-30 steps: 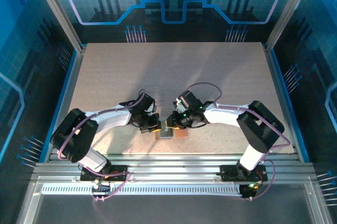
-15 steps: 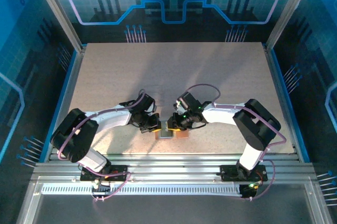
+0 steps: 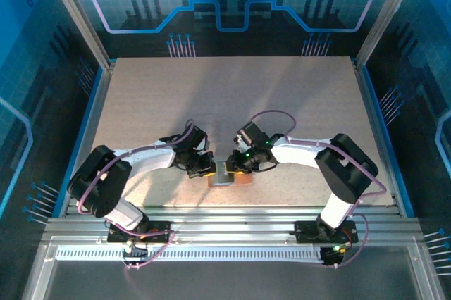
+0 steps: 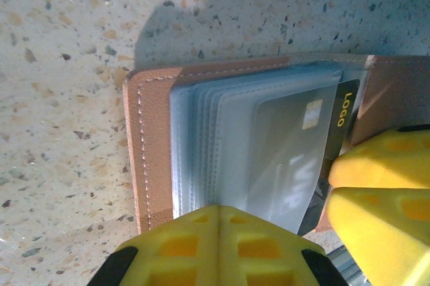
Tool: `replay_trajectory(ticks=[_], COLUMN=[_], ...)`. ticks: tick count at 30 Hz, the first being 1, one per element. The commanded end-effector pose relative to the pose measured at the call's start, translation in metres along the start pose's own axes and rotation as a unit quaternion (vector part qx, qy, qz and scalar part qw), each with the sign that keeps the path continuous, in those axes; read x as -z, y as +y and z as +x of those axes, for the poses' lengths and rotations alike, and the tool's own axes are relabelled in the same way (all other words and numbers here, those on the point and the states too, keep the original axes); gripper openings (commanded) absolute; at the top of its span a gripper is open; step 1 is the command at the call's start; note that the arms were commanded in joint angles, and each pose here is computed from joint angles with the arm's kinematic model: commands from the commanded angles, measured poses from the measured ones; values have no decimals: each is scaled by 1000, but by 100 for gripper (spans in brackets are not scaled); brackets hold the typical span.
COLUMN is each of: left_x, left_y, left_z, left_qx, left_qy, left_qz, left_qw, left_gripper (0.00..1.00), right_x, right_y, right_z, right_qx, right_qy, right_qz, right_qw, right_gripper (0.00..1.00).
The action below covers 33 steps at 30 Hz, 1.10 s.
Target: Take the credit cards out of the card holder
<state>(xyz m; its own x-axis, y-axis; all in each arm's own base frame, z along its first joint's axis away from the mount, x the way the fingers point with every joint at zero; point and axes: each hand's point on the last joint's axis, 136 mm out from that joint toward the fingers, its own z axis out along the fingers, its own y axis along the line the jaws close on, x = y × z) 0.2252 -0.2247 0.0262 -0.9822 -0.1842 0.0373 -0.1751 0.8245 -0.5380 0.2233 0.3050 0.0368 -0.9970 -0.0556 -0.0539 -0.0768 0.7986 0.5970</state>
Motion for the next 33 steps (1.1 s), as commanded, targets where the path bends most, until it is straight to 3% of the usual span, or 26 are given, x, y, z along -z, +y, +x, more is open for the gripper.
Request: replay_trajectory(ticks=[1,13,33], left_x=[-2,25,-4], left_y=[17,-24,-5], left_z=[5,-5,4], left_qx=[2,-13,-1], left_qy=[8,-11,26], left_qz=[-25,24,2], left_qw=[1000,1000,1000], left_gripper=[0,0,0], right_x=[15,22,8], right_y=[4,-1,-8], right_z=[-2,-4,-3], right_qx=[10,-10,-22], right_qy=[-16,-27,-6], right_qz=[7,-30,-50], right_qw=[1000,999,998], right_gripper=[27,27,27])
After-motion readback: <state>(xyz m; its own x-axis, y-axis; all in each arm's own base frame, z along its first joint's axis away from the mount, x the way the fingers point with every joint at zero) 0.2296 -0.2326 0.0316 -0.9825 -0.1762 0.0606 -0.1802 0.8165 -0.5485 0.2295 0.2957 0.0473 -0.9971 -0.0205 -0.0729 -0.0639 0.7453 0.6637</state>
